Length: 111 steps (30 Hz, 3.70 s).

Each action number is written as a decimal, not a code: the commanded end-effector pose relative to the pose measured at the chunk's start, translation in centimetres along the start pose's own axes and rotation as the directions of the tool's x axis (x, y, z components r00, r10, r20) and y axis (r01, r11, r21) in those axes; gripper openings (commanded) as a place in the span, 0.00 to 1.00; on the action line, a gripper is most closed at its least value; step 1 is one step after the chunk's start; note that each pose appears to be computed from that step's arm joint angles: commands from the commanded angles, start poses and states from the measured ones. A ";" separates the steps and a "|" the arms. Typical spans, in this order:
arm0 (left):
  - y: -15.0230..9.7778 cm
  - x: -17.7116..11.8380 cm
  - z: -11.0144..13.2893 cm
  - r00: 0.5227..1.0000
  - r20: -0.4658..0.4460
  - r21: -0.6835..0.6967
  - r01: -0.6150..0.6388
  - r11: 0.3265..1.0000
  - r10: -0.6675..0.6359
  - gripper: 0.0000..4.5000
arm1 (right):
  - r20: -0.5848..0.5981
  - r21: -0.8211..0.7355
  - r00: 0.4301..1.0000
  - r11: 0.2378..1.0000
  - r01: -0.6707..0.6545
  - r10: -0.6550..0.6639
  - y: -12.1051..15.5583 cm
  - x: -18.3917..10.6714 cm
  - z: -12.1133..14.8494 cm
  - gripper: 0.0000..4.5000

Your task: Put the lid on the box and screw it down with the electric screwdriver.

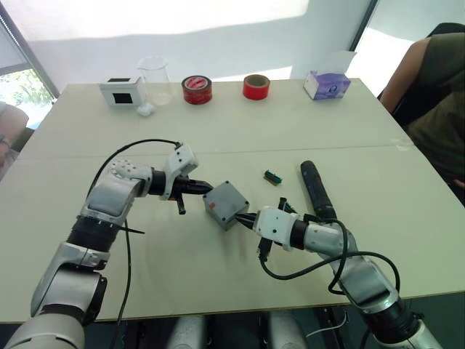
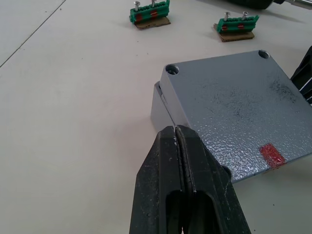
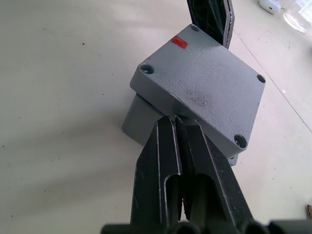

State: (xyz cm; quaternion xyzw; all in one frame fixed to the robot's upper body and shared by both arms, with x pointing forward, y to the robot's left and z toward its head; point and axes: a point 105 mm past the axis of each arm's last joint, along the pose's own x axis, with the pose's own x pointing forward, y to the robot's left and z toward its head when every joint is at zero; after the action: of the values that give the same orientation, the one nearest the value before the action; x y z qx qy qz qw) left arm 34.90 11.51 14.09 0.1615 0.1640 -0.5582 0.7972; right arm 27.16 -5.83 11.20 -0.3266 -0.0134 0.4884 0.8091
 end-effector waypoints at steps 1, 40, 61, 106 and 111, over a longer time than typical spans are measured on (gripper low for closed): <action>-1.1 0.4 1.0 0.998 0.033 0.037 0.053 0.998 -0.055 0.00 | 0.030 -0.029 0.998 0.998 0.051 -0.050 -0.9 -0.6 0.8 0.02; -0.9 1.4 0.9 0.998 0.053 0.053 0.034 0.998 -0.037 0.00 | 0.032 -0.027 0.998 0.998 0.057 -0.056 -1.2 -0.4 1.0 0.02; -0.6 1.0 0.7 0.999 0.027 0.062 0.034 0.998 -0.036 0.00 | 0.031 -0.026 0.999 0.999 0.045 -0.044 -0.8 -0.3 1.1 0.02; 1.1 0.7 0.9 1.000 0.019 0.093 -0.015 0.996 0.014 0.00 | 0.028 -0.020 0.998 0.998 0.061 -0.061 -1.2 -0.6 1.2 0.02; 2.7 0.0 1.2 0.996 0.041 0.083 -0.087 0.993 0.083 0.00 | 0.020 0.001 0.998 0.998 0.058 -0.058 -0.9 -1.3 1.3 0.02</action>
State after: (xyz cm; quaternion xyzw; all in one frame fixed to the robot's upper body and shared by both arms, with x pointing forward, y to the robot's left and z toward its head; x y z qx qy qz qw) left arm 36.89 11.64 13.85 0.1814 0.1470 -0.5445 0.8056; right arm 27.20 -6.39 11.86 -0.3222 -0.0119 0.4707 0.8213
